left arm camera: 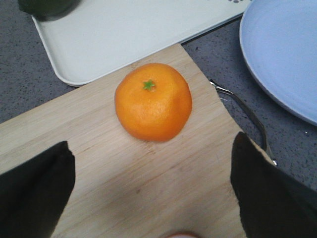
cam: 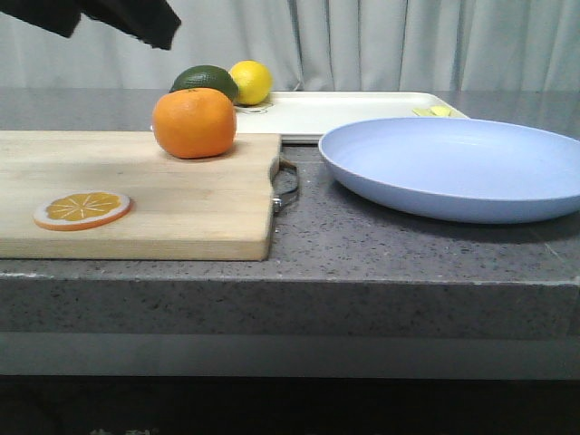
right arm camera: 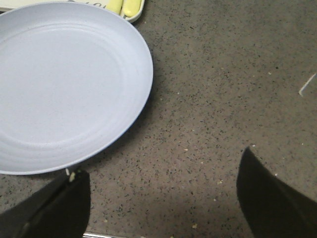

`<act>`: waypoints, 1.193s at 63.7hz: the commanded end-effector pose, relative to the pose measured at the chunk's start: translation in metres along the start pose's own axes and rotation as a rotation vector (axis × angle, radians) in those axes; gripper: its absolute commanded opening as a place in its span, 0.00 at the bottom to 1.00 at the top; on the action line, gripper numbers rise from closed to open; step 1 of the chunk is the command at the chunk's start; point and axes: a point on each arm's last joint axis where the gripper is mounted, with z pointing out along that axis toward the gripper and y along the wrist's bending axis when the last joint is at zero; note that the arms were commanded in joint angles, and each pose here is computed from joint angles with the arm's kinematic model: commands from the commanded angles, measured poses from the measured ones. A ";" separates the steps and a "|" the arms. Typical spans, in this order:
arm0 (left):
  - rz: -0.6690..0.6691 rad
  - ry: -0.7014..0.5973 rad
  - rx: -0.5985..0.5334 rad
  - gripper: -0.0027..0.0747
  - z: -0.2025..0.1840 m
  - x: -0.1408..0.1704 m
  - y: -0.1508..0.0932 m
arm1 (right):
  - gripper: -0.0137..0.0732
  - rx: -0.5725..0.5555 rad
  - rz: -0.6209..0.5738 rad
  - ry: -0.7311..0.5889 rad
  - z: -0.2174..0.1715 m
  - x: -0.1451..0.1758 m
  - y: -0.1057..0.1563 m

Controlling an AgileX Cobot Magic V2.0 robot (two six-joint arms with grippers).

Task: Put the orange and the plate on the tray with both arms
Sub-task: 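Lower the left gripper onto the orange on the cutting board and close, then lift the orange with the left gripper and carry it over the blue plate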

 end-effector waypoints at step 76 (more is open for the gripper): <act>0.034 0.128 -0.007 0.63 0.105 -0.045 0.001 | 0.86 0.007 -0.006 -0.086 -0.005 -0.014 -0.001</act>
